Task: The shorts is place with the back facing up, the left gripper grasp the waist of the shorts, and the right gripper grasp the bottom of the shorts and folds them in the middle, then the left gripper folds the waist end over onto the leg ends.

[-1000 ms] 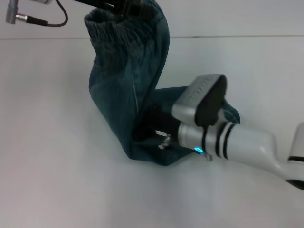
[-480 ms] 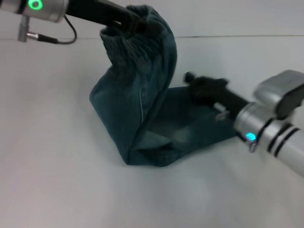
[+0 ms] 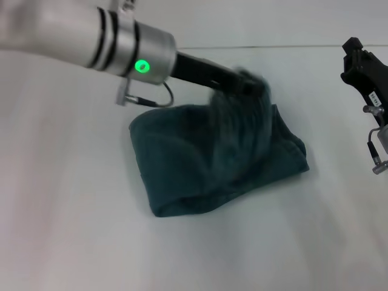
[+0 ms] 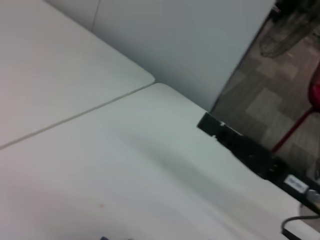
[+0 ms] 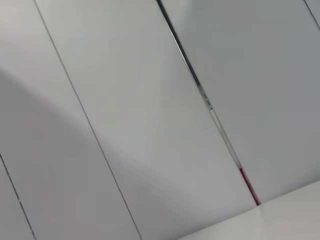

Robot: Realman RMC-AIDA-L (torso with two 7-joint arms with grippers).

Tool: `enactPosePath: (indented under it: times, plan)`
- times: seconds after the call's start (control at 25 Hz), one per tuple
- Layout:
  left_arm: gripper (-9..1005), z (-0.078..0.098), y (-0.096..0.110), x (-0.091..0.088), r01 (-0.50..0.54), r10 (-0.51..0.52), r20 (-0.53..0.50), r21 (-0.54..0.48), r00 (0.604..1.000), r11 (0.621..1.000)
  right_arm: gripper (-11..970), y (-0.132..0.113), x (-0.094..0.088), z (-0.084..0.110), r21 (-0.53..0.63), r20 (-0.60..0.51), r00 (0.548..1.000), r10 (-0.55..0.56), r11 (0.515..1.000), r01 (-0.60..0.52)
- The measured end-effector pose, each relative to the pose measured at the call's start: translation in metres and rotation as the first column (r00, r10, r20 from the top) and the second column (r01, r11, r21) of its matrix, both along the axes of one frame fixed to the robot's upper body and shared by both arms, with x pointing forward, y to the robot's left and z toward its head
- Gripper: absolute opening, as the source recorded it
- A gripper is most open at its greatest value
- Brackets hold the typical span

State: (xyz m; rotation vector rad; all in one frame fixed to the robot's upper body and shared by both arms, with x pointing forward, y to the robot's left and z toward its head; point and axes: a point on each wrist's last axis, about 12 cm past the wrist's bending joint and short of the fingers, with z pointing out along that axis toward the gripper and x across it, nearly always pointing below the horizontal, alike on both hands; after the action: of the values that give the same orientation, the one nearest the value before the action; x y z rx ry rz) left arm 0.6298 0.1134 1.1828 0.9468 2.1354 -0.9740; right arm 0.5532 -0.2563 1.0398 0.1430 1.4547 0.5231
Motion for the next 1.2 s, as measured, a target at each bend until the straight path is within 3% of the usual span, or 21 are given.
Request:
enactPosePath:
  times: [0.12, 0.32, 0.48, 0.64, 0.8, 1.0, 1.2]
  plan:
    - [220, -0.014, -0.009, 0.0, -0.03, 0.03, -0.015, -0.007, 0.999, 1.0, -1, 0.002, 0.0, -0.001, -0.006, -0.01, 1.0, 0.016, 1.0, -0.016]
    - [308, -0.019, -0.001, -0.005, -0.05, 0.048, -0.022, -0.093, 0.999, 0.994, -1, 0.005, -0.002, -0.004, -0.014, -0.03, 0.999, 0.045, 0.999, -0.045]
    - [427, -0.018, 0.024, -0.014, -0.076, 0.078, 0.002, -0.207, 0.997, 0.975, 0, 0.001, -0.002, -0.004, -0.009, -0.047, 0.991, 0.122, 0.992, -0.123]
    - [576, -0.022, 0.068, -0.031, -0.103, 0.124, 0.041, -0.334, 0.991, 0.937, 31, -0.009, 0.001, 0.004, -0.018, -0.067, 0.961, 0.268, 0.963, -0.269]
    - [732, -0.036, 0.117, -0.052, -0.163, 0.199, 0.047, -0.411, 0.979, 0.897, 94, -0.025, 0.002, 0.02, 0.001, -0.107, 0.894, 0.435, 0.899, -0.438]
    - [911, -0.053, 0.168, -0.079, -0.235, 0.281, 0.057, -0.403, 0.958, 0.884, 283, -0.049, -0.009, 0.053, -0.037, -0.137, 0.767, 0.627, 0.77, -0.637]
    - [921, -0.064, 0.2, -0.099, -0.261, 0.279, 0.013, -0.316, 0.96, 0.912, 496, -0.075, -0.026, 0.077, -0.051, -0.178, 0.662, 0.728, 0.665, -0.745]
